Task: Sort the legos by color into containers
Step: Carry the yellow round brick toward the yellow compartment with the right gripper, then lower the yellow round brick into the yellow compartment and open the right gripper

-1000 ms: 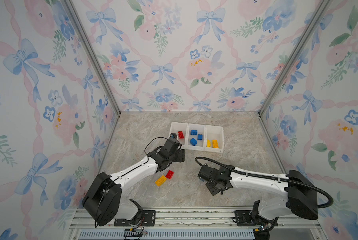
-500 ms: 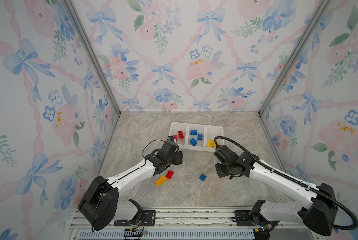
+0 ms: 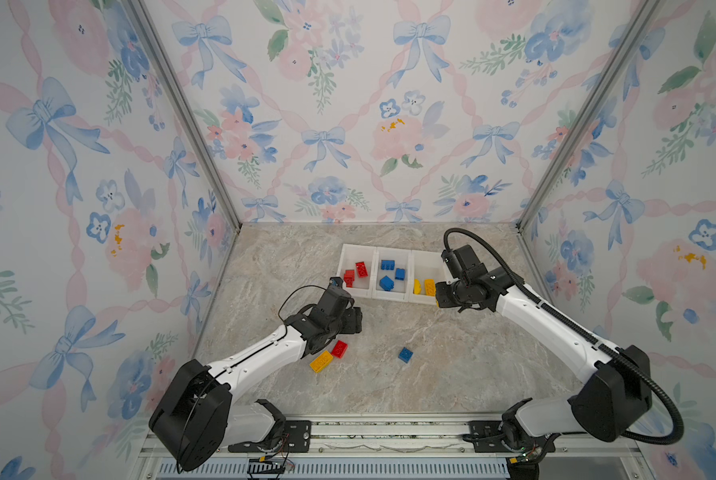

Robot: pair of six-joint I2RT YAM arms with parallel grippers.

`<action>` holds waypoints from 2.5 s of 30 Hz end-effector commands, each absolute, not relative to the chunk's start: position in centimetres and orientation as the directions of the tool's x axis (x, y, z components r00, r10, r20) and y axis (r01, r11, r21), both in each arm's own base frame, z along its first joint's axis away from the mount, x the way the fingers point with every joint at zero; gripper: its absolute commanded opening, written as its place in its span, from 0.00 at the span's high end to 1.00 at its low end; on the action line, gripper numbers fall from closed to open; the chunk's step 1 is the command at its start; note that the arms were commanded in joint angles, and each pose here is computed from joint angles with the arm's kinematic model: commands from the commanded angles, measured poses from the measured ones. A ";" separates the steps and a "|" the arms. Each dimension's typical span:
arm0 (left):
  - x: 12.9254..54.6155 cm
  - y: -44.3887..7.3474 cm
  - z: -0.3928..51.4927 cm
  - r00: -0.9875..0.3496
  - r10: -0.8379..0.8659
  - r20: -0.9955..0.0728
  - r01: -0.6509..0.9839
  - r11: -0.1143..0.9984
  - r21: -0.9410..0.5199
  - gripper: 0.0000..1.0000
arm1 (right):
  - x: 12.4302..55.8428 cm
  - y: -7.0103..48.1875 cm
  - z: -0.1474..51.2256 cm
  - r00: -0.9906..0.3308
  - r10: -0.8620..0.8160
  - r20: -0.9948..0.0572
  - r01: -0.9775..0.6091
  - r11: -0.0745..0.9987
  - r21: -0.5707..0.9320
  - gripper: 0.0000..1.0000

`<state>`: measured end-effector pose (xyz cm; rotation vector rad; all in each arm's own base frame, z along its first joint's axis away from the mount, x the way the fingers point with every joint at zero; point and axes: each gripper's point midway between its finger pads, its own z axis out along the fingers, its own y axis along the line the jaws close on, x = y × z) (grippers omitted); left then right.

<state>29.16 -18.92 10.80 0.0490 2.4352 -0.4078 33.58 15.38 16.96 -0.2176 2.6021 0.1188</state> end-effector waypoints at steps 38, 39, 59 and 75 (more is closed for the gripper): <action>28.0 -15.9 10.8 -0.756 -0.160 -0.634 0.057 0.950 -0.307 0.17 | 49.6 17.6 10.3 -0.865 -0.136 -0.483 -0.171 0.985 0.028 0.52; 28.0 -15.9 10.8 -0.756 -0.160 -0.635 0.058 0.950 -0.308 0.17 | 49.4 17.5 10.7 -0.863 -0.133 -0.488 -0.169 0.985 0.031 0.51; 27.2 -16.3 10.0 -0.782 -0.126 -0.610 0.093 0.945 -0.314 0.17 | 41.3 18.6 15.0 -0.845 -0.125 -0.520 -0.198 0.976 0.088 0.30; 25.7 -15.7 8.7 -0.815 -0.065 -0.575 0.119 0.954 -0.276 0.17 | 32.0 20.1 18.1 -0.835 -0.106 -0.540 -0.238 0.954 0.182 0.05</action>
